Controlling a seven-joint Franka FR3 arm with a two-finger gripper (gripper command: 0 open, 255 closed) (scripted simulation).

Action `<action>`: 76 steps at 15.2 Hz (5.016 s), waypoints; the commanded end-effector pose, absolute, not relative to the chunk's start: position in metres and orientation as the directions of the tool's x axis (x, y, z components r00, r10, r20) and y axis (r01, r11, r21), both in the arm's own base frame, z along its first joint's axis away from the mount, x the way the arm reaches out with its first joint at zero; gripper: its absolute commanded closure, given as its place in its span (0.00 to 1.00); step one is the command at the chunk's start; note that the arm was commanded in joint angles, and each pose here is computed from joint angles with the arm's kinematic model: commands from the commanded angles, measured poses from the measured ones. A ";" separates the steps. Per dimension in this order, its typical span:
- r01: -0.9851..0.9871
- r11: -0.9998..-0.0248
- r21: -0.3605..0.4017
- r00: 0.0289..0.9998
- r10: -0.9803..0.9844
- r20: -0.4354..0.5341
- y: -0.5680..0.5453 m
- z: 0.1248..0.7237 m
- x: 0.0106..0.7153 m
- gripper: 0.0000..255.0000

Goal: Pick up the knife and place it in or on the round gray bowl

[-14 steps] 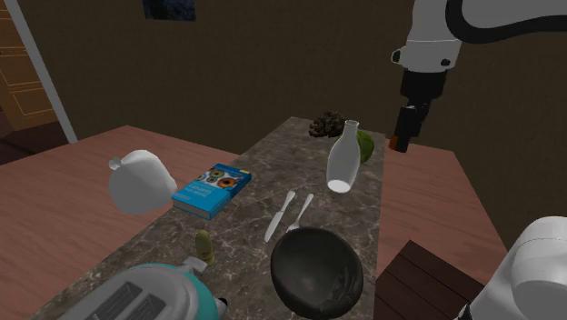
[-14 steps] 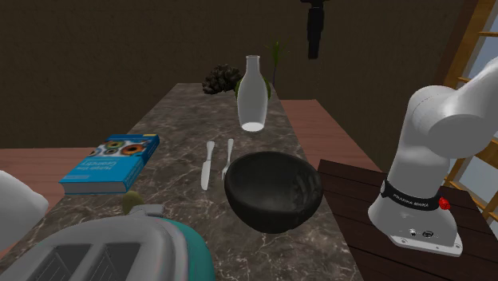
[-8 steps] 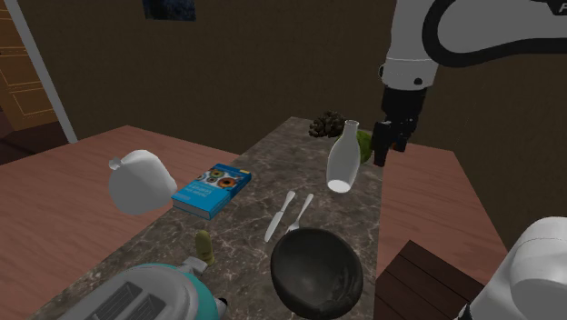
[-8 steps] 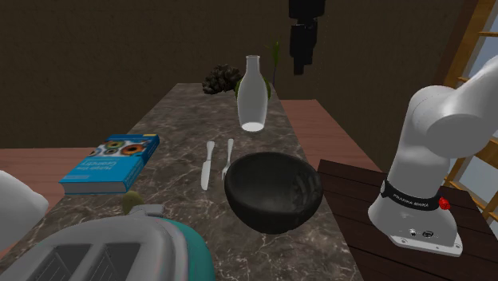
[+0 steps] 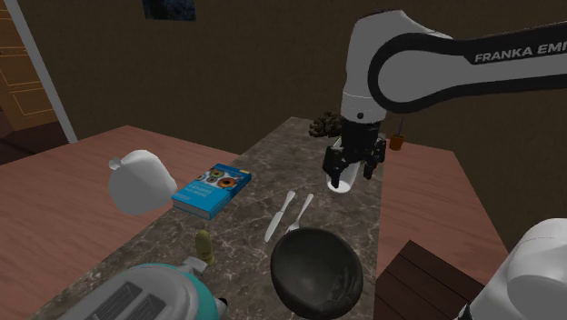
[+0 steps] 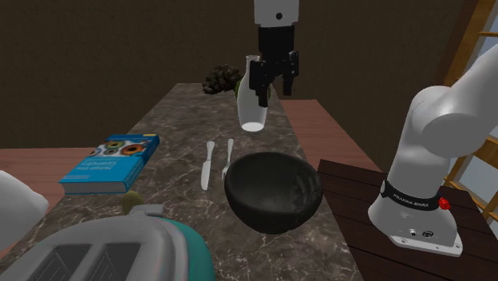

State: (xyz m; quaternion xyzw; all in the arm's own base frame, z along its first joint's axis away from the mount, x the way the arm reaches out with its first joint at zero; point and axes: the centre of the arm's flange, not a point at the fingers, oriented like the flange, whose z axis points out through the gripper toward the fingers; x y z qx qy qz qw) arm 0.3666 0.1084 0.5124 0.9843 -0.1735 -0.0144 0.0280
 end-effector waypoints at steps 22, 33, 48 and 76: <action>-0.874 -0.486 -0.021 0.486 -0.874 0.006 0.177 0.354 0.524 0.00; -0.874 -0.486 -0.021 0.486 -0.874 0.006 0.177 0.340 0.524 1.00; -0.874 -0.486 -0.021 0.486 -0.874 0.006 0.177 0.372 0.524 1.00; -0.874 -0.486 -0.021 0.486 -0.874 0.006 0.183 0.512 0.512 1.00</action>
